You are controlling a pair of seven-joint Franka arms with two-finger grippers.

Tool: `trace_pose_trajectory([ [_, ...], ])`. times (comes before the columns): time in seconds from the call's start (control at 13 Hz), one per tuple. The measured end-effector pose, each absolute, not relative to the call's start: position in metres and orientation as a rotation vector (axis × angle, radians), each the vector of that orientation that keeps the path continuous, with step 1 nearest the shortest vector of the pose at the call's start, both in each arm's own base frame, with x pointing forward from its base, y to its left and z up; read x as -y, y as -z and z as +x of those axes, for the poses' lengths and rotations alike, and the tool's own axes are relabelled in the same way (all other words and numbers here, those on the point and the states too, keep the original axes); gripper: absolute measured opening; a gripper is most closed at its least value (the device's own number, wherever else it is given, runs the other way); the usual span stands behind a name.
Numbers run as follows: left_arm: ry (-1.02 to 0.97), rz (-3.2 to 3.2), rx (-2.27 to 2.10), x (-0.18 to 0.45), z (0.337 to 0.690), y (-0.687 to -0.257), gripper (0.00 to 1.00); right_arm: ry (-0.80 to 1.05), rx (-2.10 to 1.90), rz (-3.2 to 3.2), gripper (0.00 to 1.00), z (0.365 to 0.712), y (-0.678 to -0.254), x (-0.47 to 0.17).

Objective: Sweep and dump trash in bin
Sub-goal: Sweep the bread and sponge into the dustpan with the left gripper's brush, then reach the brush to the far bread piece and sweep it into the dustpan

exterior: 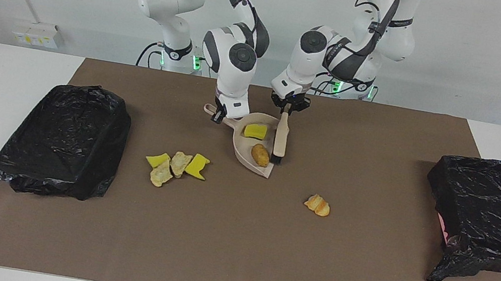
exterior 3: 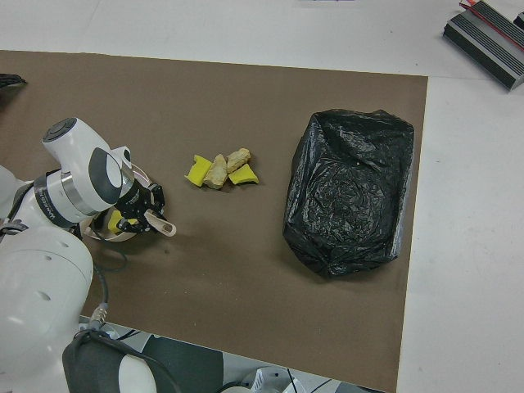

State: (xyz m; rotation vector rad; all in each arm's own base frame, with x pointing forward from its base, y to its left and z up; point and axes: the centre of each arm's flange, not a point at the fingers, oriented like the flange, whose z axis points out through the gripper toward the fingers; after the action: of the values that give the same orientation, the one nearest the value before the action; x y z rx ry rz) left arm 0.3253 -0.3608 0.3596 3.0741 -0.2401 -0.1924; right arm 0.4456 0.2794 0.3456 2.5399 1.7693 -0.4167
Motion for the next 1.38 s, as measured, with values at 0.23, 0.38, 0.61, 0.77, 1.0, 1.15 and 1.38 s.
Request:
trace_pose_trajectory([
  [0.23,0.163,3.056,0.211,0.359,0.343,-0.376,0.26,0.417,-1.769,2.540,0.32,0.446,-0.346,-0.279],
  [0.38,0.193,3.061,0.206,0.338,0.371,-0.382,0.26,0.417,-1.769,2.540,0.32,0.446,-0.346,-0.279],
  [0.61,0.197,3.101,0.246,0.277,0.445,-0.392,0.26,0.417,-1.762,2.544,0.32,0.446,-0.346,-0.279],
  [0.77,0.152,3.132,0.311,0.237,0.494,-0.396,0.26,0.416,-1.723,2.565,0.32,0.445,-0.346,-0.281],
  [1.0,0.129,3.164,0.450,0.181,0.547,-0.390,0.26,0.419,-1.608,2.621,0.32,0.440,-0.346,-0.287],
  [1.15,0.160,3.161,0.522,0.154,0.565,-0.377,0.26,0.420,-1.580,2.632,0.32,0.436,-0.347,-0.291],
  [1.38,0.219,3.127,0.663,0.142,0.569,-0.361,0.26,0.420,-1.578,2.633,0.32,0.436,-0.347,-0.291],
])
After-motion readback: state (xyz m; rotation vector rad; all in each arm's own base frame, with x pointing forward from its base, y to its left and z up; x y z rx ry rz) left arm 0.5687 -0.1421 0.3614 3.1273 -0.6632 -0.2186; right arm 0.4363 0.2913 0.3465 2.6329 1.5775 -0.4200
